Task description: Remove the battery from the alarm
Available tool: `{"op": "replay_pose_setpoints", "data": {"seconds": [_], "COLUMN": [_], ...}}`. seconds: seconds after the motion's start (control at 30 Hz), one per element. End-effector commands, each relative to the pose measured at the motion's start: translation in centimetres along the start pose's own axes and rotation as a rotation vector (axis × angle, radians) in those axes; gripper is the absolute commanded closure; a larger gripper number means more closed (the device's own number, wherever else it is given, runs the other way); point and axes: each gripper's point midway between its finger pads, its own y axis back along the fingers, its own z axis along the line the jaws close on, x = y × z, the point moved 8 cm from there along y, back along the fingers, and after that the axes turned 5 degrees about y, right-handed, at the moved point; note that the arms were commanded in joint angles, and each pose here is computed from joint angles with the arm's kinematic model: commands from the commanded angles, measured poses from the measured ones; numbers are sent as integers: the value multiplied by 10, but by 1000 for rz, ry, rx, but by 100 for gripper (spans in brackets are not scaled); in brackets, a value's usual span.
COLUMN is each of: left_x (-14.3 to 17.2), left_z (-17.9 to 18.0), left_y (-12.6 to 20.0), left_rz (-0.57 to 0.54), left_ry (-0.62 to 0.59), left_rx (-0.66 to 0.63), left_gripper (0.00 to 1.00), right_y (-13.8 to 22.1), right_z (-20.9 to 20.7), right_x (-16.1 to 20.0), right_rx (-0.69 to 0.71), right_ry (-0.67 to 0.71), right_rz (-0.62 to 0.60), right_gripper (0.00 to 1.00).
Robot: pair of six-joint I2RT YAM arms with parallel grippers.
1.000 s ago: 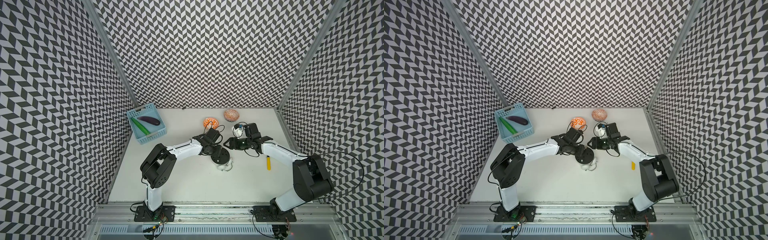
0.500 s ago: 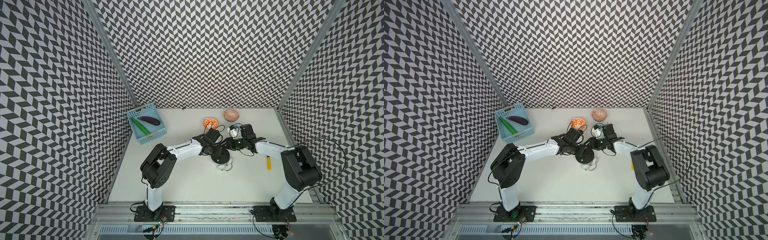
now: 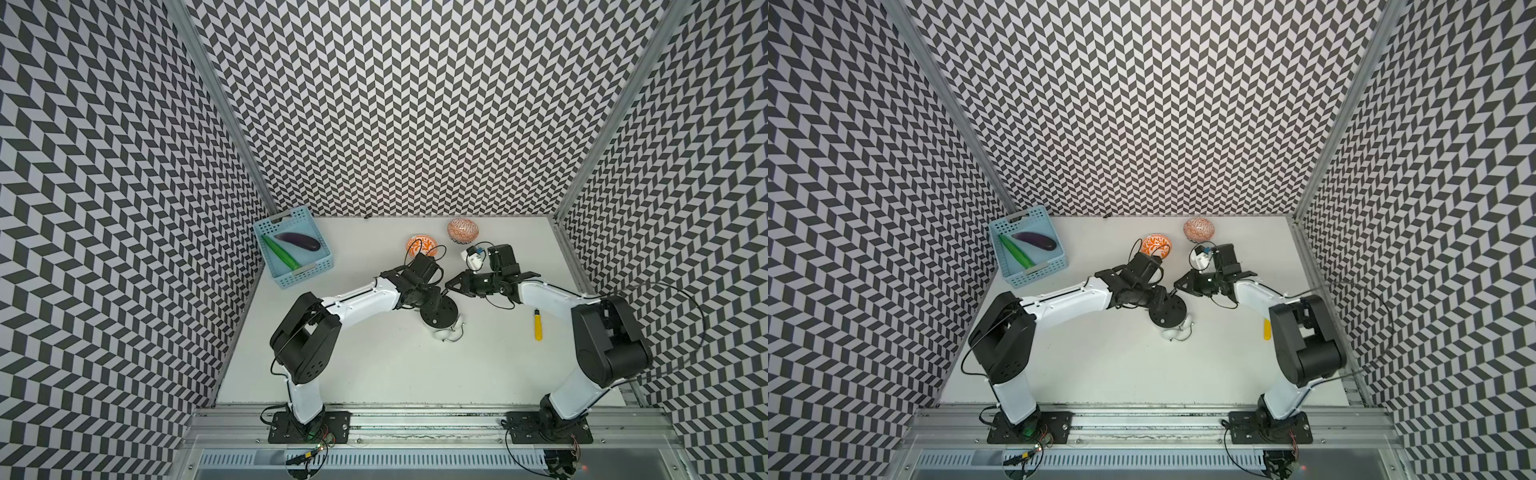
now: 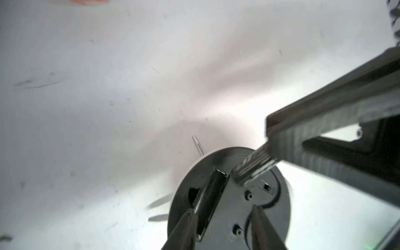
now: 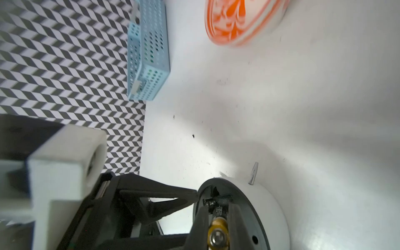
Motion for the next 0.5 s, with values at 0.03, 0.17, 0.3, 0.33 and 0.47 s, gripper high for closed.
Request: {"op": "replay_pose_setpoints", "data": {"seconds": [0.03,0.17,0.3,0.33,0.47], "left_x": [-33,-29,-16,-12,-7], "left_z": [18,67,117,129,157], "left_y": [76,105,120,122,123], "left_rz": [-198,-256,-277,-284,-304], "left_ry": [122,251,378,411,488], "left_rx": [41,49,31,33,43], "left_gripper": [42,33,24,23,20], "right_y": [62,88,87,83,74], "right_z": [-31,-74,-88,-92,-107], "right_x": [-9,27,63,73,95], "right_rx": [153,225,275,275,297], "right_ry": [-22,-157,-230,-260,-327], "right_rz": [-130,-120,-81,-64,-23], "right_gripper": [91,92,91,90,75]}}
